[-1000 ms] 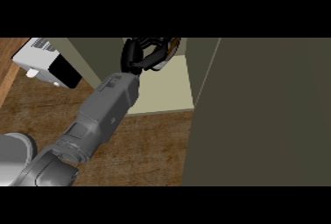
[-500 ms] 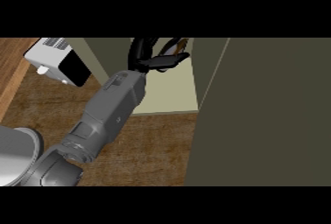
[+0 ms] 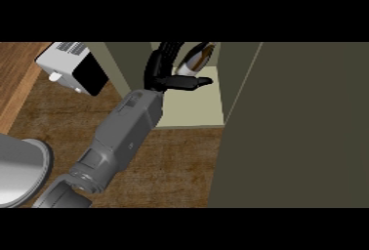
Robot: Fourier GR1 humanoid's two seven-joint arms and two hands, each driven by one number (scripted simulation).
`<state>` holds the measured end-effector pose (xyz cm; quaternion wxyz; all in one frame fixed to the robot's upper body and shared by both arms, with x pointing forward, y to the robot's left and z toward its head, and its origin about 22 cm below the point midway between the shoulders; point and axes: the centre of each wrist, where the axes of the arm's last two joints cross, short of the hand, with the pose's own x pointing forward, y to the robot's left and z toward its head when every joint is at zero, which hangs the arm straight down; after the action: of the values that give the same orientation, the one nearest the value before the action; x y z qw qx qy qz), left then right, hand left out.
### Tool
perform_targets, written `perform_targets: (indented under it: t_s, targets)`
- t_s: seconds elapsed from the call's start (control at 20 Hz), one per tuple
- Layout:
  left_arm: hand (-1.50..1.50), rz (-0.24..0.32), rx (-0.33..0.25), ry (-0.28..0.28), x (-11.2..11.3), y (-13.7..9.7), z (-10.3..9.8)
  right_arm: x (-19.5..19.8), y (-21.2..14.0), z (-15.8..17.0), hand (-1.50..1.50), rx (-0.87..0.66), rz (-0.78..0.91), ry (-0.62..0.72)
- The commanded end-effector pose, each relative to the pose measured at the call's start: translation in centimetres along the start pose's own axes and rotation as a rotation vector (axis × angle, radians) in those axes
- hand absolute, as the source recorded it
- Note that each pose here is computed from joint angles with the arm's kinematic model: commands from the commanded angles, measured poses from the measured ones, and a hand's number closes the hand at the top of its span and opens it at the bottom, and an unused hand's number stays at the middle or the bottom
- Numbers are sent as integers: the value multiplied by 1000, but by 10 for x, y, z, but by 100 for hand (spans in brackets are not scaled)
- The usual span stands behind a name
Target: Pick up the wine, place it into the cabinet and close the cabinet
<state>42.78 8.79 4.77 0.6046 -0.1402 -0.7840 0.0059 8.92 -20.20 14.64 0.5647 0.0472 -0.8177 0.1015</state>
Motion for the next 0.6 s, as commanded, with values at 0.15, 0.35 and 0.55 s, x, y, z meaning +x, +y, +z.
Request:
perform_targets:
  t_s: [0.15,0.35,0.55]
  targets:
    - [-150,87,-47,19,-15,-1,29,47,-4,11,-150,7,-96,-14]
    - [-150,128,-65,37,-30,-1,61,46,-1,12,-150,-11,-89,-19]
    - [-150,158,-73,34,-13,-14,61,55,-3,11,-150,-25,-101,-5]
